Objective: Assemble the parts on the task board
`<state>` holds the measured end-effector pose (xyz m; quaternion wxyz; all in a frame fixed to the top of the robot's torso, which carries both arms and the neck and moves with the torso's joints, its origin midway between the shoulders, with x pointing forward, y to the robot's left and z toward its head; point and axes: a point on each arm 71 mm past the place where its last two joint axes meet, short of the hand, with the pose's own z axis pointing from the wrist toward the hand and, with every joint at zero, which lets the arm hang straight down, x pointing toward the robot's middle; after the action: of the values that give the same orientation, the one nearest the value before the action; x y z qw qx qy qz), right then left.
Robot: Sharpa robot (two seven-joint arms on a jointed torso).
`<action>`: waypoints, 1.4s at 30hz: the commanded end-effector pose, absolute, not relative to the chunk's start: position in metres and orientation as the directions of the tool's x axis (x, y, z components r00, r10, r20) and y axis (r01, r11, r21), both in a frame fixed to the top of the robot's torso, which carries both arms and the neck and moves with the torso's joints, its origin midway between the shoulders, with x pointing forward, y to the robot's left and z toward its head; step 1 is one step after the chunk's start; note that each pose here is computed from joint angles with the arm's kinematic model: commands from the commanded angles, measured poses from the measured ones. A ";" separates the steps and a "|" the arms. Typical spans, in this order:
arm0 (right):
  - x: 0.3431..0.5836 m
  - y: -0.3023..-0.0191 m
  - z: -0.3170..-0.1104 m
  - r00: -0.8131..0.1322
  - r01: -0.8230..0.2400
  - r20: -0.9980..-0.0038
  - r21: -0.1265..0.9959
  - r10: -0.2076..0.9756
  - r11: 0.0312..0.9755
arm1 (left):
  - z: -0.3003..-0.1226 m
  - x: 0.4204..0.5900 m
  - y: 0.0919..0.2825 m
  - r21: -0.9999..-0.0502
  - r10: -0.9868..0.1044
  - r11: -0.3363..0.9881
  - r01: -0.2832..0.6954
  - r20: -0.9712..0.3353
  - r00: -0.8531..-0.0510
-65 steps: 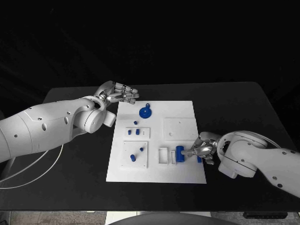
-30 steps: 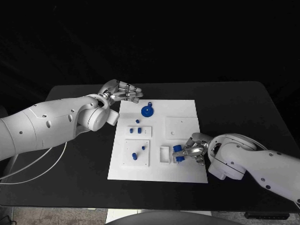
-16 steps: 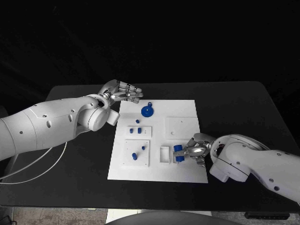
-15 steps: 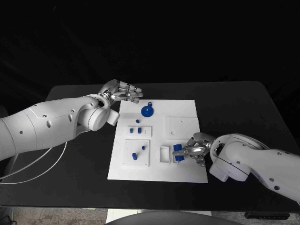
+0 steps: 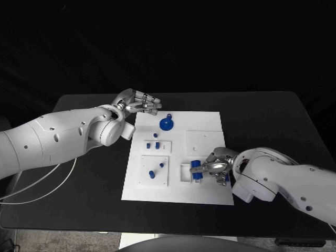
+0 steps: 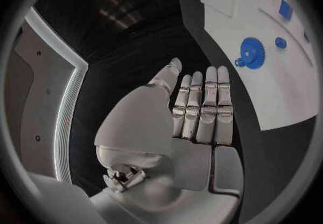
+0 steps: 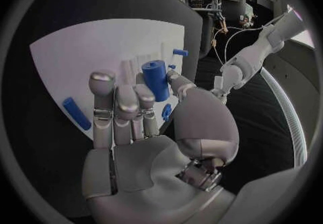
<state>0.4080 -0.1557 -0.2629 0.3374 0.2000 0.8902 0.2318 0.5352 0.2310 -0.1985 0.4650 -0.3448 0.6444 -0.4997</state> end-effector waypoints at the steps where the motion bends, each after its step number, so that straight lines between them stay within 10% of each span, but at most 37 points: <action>1: 0.408 -0.152 -0.262 -0.707 0.194 -0.501 0.541 0.499 0.818 | -0.198 0.535 0.228 -0.968 -0.907 0.252 0.022 -0.244 -0.344; 42: 0.409 -0.129 -0.277 -0.728 0.113 -0.557 0.476 0.399 0.872 | -0.198 0.534 0.226 -0.968 -0.904 0.250 0.018 -0.240 -0.353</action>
<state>0.4085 -0.1296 -0.2770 0.3342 0.1467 0.9070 0.2099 0.5348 0.2282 -0.1987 0.4603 -0.3441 0.6470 -0.5011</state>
